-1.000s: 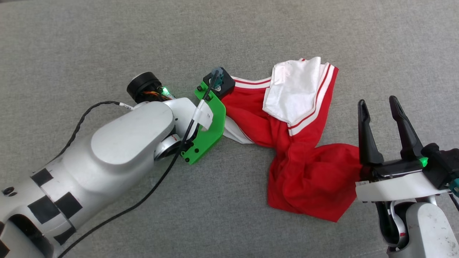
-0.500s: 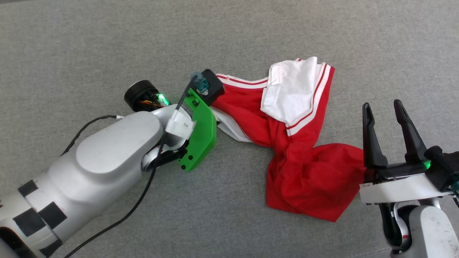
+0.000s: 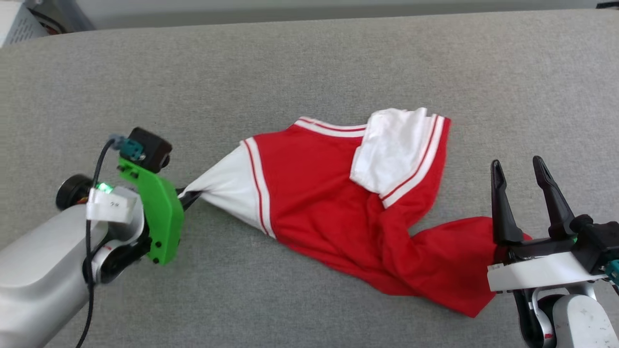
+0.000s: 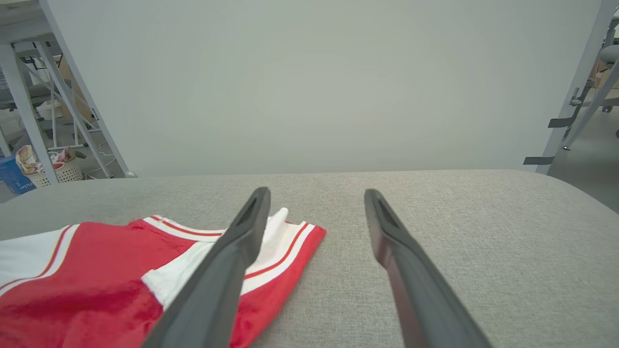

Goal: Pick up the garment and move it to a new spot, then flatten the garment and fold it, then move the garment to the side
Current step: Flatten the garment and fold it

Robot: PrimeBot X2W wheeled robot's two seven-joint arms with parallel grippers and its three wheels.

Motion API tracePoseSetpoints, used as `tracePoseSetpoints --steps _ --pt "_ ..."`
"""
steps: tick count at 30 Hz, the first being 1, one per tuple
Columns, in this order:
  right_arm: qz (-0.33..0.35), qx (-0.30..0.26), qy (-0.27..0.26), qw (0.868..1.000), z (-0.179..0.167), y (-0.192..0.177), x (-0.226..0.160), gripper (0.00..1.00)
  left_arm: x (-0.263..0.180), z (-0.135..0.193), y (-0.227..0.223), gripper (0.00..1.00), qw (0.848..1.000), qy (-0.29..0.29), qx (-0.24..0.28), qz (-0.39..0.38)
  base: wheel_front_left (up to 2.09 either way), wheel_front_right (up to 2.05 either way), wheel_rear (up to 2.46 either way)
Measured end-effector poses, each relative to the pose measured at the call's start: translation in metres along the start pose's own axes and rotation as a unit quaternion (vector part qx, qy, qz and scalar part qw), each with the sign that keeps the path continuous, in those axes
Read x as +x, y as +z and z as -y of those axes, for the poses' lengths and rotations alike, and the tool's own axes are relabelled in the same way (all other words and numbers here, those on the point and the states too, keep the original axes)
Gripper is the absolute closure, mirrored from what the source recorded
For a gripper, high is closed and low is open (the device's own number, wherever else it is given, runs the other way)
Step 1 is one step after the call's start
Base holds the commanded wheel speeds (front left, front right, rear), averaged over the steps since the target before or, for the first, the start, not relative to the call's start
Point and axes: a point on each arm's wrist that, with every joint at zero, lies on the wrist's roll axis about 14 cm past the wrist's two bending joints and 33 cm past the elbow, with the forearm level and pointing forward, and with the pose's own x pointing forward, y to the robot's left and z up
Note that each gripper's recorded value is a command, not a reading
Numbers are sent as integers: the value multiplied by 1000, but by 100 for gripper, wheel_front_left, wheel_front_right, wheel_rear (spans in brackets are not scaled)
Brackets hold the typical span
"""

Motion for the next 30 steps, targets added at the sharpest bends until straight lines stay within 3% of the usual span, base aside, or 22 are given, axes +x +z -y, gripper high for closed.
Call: tracePoseSetpoints --steps 10,14,15,16,22,25,30 --pt "2 -1 15 1000 -10 0 4 0 -29 -51 -87 100 986 99 -117 -69 0 0 0" --pt "1 -5 12 1000 -8 0 3 0 -25 -54 -92 100 983 107 -139 -61 0 0 0" --pt "2 -7 12 1000 -7 1 2 0 -25 -55 -91 59 982 110 -141 -54 0 0 0" --pt "4 -8 12 1000 -7 3 2 0 -25 -55 -89 0 983 114 -138 -43 0 0 0" --pt "32 -29 22 999 -10 24 1 0 -32 -56 -45 0 979 150 -98 96 0 0 0" --pt "61 -48 33 996 -10 45 4 0 -50 -58 -14 0 961 181 -77 193 0 0 0" --pt "128 -78 71 986 -22 91 22 0 -80 -55 10 0 936 226 -53 265 0 0 0"
